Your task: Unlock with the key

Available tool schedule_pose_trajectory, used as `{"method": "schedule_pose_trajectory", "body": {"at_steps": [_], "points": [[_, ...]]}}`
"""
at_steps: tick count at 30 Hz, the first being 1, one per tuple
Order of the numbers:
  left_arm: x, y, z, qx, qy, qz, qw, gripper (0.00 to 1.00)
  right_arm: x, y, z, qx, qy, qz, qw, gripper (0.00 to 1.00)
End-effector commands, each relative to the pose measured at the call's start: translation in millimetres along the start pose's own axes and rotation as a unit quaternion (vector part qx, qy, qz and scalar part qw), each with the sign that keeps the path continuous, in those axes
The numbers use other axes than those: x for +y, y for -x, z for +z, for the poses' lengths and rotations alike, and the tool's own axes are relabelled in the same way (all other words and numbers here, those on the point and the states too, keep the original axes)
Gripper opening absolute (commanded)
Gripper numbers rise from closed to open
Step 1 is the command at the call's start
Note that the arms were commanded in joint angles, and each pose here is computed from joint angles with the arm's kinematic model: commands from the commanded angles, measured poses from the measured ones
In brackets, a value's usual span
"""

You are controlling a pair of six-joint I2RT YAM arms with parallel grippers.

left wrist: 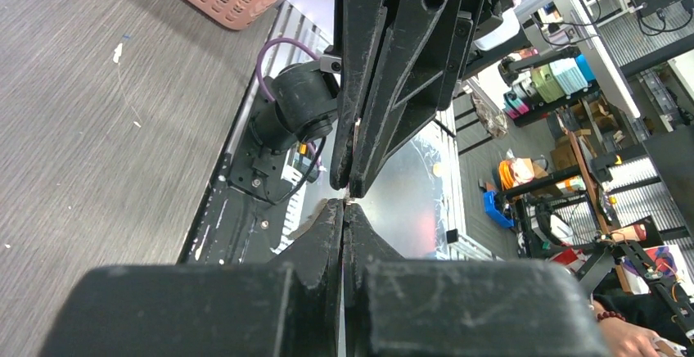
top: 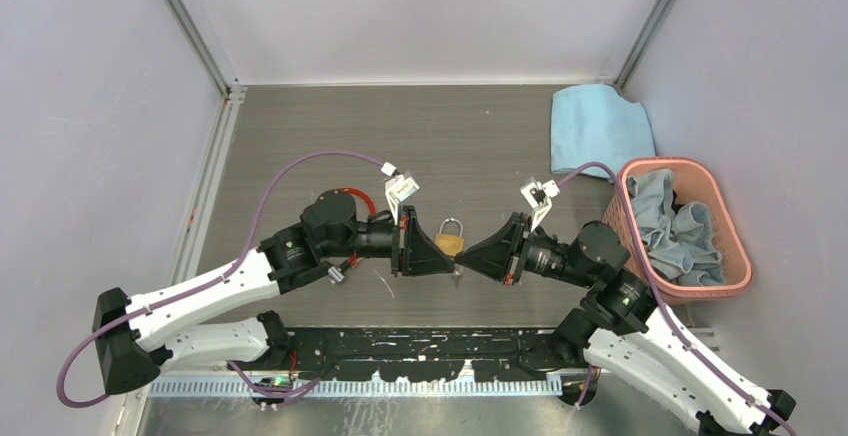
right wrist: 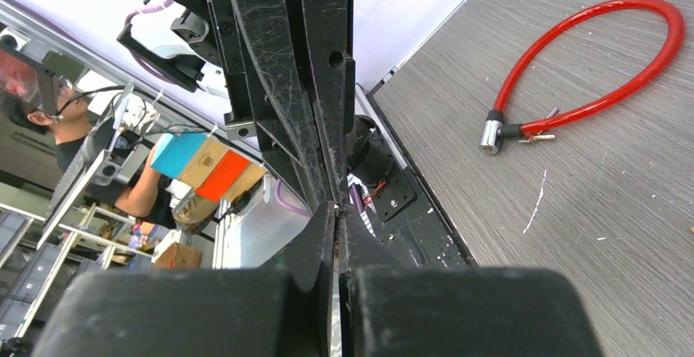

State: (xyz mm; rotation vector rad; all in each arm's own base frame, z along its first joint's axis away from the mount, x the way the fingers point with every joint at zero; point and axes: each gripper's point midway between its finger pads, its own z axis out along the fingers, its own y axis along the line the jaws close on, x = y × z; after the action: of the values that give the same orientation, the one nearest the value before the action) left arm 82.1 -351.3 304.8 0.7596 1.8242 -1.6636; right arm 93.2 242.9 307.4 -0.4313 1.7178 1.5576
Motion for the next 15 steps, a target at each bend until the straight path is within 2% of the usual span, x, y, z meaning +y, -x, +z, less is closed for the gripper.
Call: {"method": "schedule_pose_trajectory", "body": {"at_steps": [1,5,7,12,15], "points": [[-24.6,24.1,-0.1,-0.032,-0.037,0.025,0.999,0.00,17.3,17.4,-0.9,-0.019,0.020,-0.026,0.999,0.01],[-20.2,24.3,0.0,-0.032,-0.025,0.027,0.999,0.00,8.8,16.8,-0.3,-0.022,0.001,-0.022,1.000,0.01],[-9.9,26.1,-0.6,-0.035,0.006,0.030,0.999,0.04,1.3,17.8,-0.6,-0.026,-0.021,-0.017,0.999,0.01],[24.2,25.2,-8.2,-0.029,0.105,0.047,0.993,0.44,-32.7,23.6,-4.5,-0.036,-0.125,-0.005,0.991,0.01],[40.8,26.3,-13.1,-0.029,0.150,0.063,0.986,0.55,-59.0,31.8,-10.7,-0.051,-0.210,0.007,0.976,0.01]]}}
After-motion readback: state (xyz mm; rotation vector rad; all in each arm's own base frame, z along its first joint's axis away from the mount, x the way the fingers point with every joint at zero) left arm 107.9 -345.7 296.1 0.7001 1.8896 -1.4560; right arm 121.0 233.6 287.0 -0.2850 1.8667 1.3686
